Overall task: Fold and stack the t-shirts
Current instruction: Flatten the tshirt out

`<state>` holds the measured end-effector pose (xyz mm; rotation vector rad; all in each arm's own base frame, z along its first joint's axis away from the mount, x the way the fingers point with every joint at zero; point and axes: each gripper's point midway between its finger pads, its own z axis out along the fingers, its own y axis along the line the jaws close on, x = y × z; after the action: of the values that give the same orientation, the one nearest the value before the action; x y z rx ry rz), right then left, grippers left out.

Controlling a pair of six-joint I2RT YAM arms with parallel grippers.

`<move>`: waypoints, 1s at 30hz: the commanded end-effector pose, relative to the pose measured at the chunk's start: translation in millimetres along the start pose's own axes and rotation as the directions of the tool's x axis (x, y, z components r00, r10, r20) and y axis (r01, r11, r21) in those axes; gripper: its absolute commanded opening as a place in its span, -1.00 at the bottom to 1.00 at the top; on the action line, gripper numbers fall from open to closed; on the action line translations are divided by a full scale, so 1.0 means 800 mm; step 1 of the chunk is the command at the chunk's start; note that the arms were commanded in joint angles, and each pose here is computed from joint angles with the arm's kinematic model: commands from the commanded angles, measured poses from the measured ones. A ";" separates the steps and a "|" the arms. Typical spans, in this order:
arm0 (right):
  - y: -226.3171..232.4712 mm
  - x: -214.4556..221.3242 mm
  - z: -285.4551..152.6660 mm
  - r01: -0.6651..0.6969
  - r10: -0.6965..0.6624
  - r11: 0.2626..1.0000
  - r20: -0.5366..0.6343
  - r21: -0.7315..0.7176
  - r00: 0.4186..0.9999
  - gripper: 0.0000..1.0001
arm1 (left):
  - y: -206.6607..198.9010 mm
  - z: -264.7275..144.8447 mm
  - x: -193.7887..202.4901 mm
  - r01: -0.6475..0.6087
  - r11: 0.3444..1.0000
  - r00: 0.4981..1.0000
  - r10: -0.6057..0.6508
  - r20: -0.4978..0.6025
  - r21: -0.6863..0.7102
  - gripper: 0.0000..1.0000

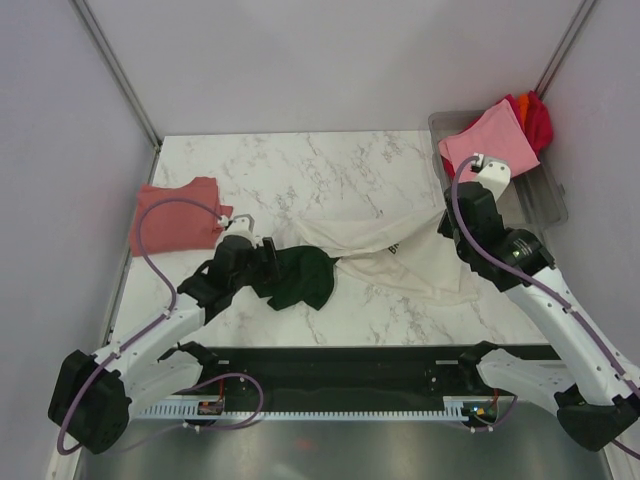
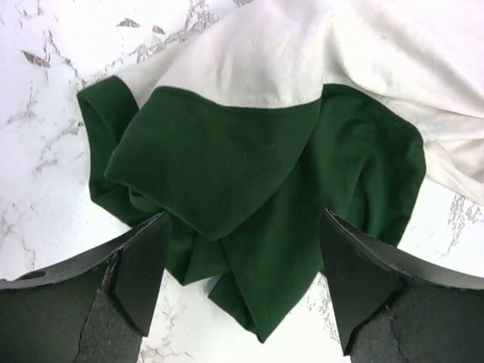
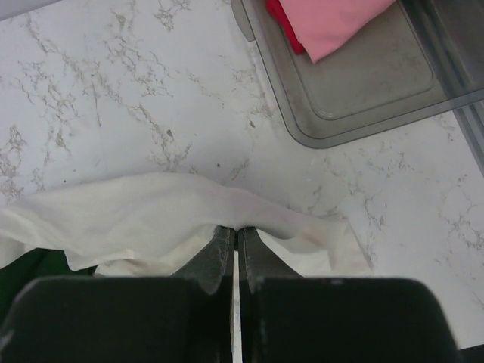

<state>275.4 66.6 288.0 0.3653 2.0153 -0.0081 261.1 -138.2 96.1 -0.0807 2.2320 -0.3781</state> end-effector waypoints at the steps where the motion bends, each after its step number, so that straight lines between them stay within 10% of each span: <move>1: -0.002 -0.008 0.005 0.002 -0.002 1.000 0.026 0.009 1.000 -1.00 | 0.000 -0.009 0.023 0.078 0.997 0.995 -0.078 -0.058 0.008 0.71; 13: 0.009 0.007 0.010 0.007 -0.007 0.998 0.005 -0.063 1.000 -1.00 | -0.010 0.029 0.028 0.078 0.997 0.990 -0.079 -0.119 -0.012 0.35; 19: 0.008 0.007 0.013 0.022 -0.021 0.998 0.011 -0.051 1.000 -1.00 | -0.023 0.046 -0.028 0.070 0.996 0.995 -0.073 -0.070 -0.056 -0.93; 30: 0.011 -0.024 0.049 0.024 -0.024 1.000 0.027 0.021 0.999 -1.00 | -0.041 -0.074 -0.191 0.164 0.985 0.977 -0.170 0.127 0.059 -0.96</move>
<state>302.1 67.9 254.8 0.3154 2.0813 -0.0738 318.9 -142.3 213.6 -0.2521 2.1265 -0.4746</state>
